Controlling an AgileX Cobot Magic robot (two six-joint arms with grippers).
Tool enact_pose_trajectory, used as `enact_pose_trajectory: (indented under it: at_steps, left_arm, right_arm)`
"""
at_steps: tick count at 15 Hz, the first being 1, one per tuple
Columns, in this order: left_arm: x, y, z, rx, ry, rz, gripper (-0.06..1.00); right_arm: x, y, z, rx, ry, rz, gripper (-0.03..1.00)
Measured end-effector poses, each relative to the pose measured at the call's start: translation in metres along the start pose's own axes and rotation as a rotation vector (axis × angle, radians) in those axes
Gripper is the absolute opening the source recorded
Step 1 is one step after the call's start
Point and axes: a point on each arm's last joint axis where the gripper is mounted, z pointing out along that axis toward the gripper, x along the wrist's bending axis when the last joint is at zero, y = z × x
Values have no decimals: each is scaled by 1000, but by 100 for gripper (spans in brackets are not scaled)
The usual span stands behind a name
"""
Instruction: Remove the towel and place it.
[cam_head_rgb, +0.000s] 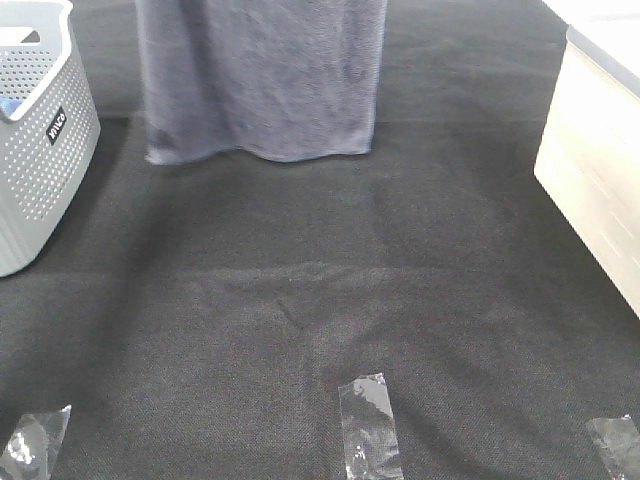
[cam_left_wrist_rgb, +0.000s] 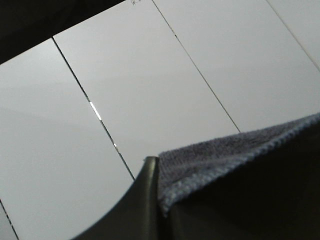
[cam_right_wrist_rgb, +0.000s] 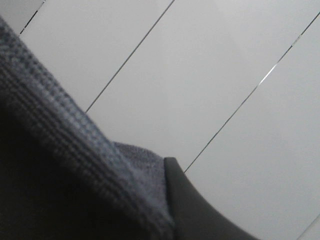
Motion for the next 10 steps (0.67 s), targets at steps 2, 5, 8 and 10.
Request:
enact_pose_trajectory:
  at_steps: [2, 5, 8, 10]
  left_arm:
    - [-8, -17, 12, -17, 10, 3, 0]
    - [-17, -40, 26, -51, 35, 15, 0]
    - [-23, -62, 32, -63, 57, 27, 0]
    - [-23, -64, 33, -64, 61, 25, 0]
  right_arm:
    - [0, -12, 6, -10, -18, 2, 2]
    - [-2, -33, 16, -34, -57, 32, 2]
    - [2, -43, 24, -48, -70, 50, 2]
    - [1, -42, 24, -53, -74, 50, 2]
